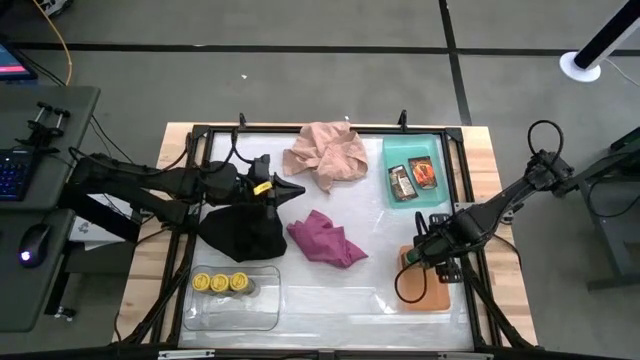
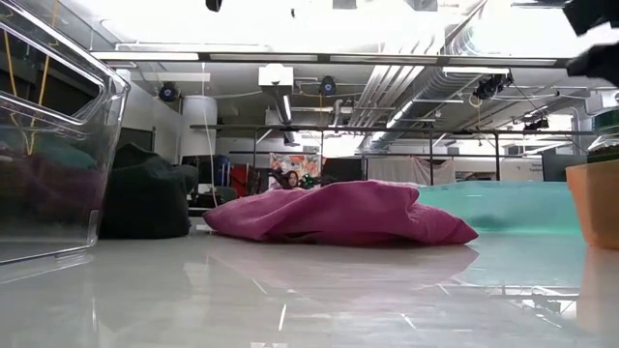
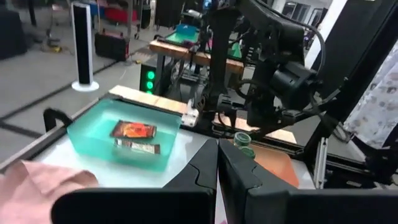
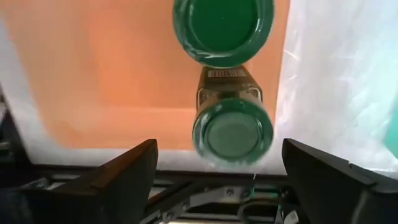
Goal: Sort spices by type
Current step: Return to Home Position
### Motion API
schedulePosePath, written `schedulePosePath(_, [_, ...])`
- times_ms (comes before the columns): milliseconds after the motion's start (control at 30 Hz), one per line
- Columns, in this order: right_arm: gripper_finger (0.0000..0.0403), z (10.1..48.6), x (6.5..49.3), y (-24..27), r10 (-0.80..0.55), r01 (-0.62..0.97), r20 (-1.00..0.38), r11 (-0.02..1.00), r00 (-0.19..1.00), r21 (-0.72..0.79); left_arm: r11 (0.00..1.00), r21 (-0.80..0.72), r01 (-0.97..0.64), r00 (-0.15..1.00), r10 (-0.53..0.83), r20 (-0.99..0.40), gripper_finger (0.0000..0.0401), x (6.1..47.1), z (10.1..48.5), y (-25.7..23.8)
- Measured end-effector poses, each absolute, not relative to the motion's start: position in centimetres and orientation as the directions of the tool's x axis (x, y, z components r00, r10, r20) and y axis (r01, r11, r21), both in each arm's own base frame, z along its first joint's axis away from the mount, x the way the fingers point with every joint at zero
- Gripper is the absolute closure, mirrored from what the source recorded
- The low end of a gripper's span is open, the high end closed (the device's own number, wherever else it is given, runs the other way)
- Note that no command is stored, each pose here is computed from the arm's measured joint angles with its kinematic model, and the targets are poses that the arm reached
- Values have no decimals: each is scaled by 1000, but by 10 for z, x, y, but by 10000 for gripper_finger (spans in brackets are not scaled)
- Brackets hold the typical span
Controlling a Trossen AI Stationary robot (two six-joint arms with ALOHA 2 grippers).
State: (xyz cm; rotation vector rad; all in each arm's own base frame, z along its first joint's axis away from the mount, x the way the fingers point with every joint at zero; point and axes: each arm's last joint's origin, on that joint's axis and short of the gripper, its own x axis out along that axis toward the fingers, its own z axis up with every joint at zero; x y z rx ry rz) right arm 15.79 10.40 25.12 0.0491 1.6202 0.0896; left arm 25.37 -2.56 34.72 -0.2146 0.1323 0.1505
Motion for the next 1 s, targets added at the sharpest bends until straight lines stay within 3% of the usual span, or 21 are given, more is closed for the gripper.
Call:
schedulePosePath(167, [63, 283, 159, 107, 92, 18, -996, 996, -16, 92, 975, -143, -169, 982, 155, -104, 401, 239, 359, -18])
schedulePosePath(300, [63, 309, 162, 109, 73, 111, -993, 990, 97, 83, 978, -71, -197, 980, 196, -16, 401, 214, 376, -7])
schedulePosePath(433, [85, 327, 170, 106, 51, 248, -975, 963, 217, 105, 974, -93, -207, 974, 214, 79, 401, 191, 350, 1])
schedulePosePath(600, [173, 342, 175, 100, 14, 353, -953, 927, 302, 125, 957, -260, -130, 936, 205, 285, 401, 161, 279, 4])
schedulePosePath(800, [370, 353, 178, 95, 5, 420, -939, 894, 344, 159, 925, -366, -104, 887, 253, 387, 401, 126, 220, 6])
schedulePosePath(833, [385, 354, 178, 95, 5, 429, -938, 888, 347, 164, 920, -377, -106, 883, 261, 391, 401, 122, 215, 6])
schedulePosePath(1000, [389, 352, 172, 98, 13, 471, -928, 859, 372, 201, 917, -374, -139, 889, 282, 361, 401, 114, 206, 8])
